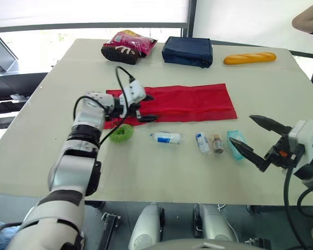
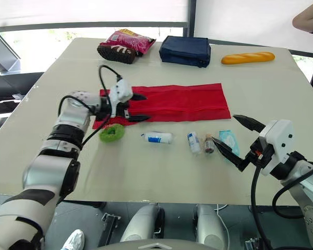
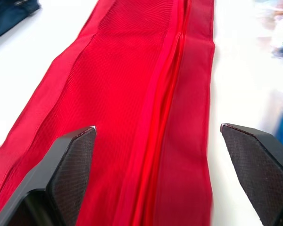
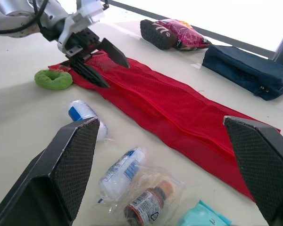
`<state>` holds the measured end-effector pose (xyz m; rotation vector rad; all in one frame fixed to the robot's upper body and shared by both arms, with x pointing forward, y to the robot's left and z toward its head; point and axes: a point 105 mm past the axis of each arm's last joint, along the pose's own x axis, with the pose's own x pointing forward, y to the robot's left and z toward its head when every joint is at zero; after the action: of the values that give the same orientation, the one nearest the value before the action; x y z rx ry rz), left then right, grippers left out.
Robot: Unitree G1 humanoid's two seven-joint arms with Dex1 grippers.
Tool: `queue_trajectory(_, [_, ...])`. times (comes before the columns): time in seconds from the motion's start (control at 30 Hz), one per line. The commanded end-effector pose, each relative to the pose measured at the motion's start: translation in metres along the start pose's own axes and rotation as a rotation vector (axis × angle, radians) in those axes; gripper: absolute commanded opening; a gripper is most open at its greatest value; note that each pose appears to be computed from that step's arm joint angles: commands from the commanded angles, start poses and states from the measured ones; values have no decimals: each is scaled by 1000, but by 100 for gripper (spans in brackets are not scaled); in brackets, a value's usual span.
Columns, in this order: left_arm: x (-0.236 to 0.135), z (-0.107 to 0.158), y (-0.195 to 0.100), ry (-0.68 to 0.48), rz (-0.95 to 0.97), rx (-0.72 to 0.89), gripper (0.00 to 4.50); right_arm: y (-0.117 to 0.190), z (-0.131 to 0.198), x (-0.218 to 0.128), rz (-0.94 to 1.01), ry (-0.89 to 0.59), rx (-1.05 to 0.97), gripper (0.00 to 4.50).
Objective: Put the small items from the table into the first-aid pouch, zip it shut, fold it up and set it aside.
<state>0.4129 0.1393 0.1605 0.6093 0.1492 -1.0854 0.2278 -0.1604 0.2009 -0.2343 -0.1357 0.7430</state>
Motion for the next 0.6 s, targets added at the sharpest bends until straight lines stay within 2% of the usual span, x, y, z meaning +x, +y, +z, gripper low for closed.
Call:
queue_trajectory(0.03, [18,8,10,45,90,90,450,2,13,2,4,-36,-46,448])
queue_trajectory(0.23, [31,-4,13,122,144,99,450,1,16,4,-7,-43,-59,448])
queue_trajectory(0.27, [32,-6,13,127,147,102,396,1,17,4,-11,-45,-61,450])
queue_trajectory(0.3, [32,-6,13,128,148,104,384,1,17,4,-14,-45,-62,450])
queue_trajectory(0.43, [35,5,11,66,127,116,207,1,17,3,-22,-42,-64,450])
queue_trajectory(0.47, [36,8,9,46,114,121,146,2,16,3,-24,-41,-64,450])
queue_trajectory(0.57, [36,10,7,43,92,140,5,2,16,3,-27,-42,-65,450])
queue_trajectory(0.6, [35,9,7,47,87,145,5,2,16,3,-27,-42,-65,450])
